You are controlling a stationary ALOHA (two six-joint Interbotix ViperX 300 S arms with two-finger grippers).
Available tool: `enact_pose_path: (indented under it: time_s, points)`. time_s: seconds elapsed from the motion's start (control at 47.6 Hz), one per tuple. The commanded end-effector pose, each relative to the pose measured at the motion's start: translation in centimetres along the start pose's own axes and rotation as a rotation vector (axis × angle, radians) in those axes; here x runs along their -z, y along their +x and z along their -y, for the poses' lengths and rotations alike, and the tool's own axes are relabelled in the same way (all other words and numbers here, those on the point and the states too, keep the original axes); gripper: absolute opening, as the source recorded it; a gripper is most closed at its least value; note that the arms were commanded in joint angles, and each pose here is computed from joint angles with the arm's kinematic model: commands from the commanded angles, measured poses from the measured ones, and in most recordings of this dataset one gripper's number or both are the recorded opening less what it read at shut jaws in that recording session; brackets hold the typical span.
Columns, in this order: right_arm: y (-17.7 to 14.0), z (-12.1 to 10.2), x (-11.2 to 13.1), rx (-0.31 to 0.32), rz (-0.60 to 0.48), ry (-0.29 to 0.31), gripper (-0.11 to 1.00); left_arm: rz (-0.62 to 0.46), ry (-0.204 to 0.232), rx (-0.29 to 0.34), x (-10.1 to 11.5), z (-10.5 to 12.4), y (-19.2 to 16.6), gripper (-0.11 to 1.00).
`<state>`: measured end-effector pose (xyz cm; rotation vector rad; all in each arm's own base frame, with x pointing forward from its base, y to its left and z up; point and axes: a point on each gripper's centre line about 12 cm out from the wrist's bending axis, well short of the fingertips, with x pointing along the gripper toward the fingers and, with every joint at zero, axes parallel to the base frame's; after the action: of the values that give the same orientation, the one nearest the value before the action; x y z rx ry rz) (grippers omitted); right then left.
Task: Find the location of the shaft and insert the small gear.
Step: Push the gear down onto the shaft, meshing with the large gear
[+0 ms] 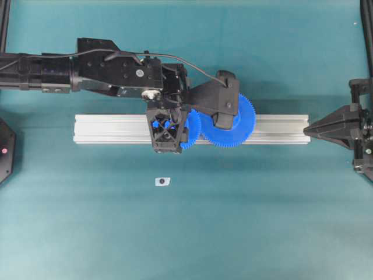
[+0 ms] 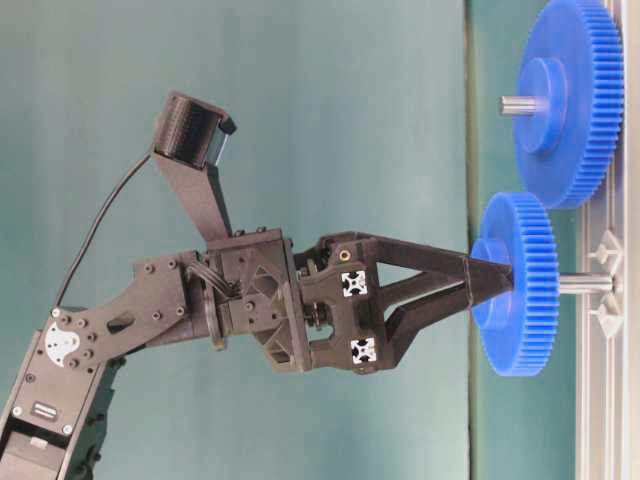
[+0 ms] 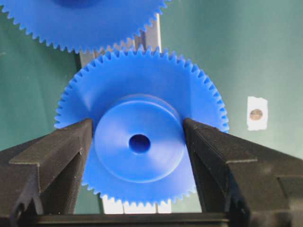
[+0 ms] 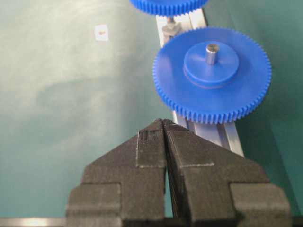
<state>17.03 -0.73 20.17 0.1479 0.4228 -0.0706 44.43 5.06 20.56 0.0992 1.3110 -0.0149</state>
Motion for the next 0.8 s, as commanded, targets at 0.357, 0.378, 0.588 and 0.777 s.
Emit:
enact_pose_path:
  time_s: [0.357,0.378,0.588,0.777]
  points:
    - [0.1,0.0,-0.3,0.001,0.006,0.010,0.02,0.075,-0.026,-0.019,-1.2,-0.3,-3.3,0.71]
    - [0.0,0.0,-0.4,0.000,0.009,0.010,0.02,0.075,-0.026,-0.018,-1.2,-0.3,-3.3,0.71]
    - [0.1,0.0,-0.4,0.000,0.008,0.010,0.02,0.080,-0.028,-0.010,-1.1,0.9,-4.0,0.71]
    - [0.0,0.0,-0.4,0.000,0.009,0.010,0.02,0.061,-0.043,-0.003,-0.5,1.5,-3.7,0.71]
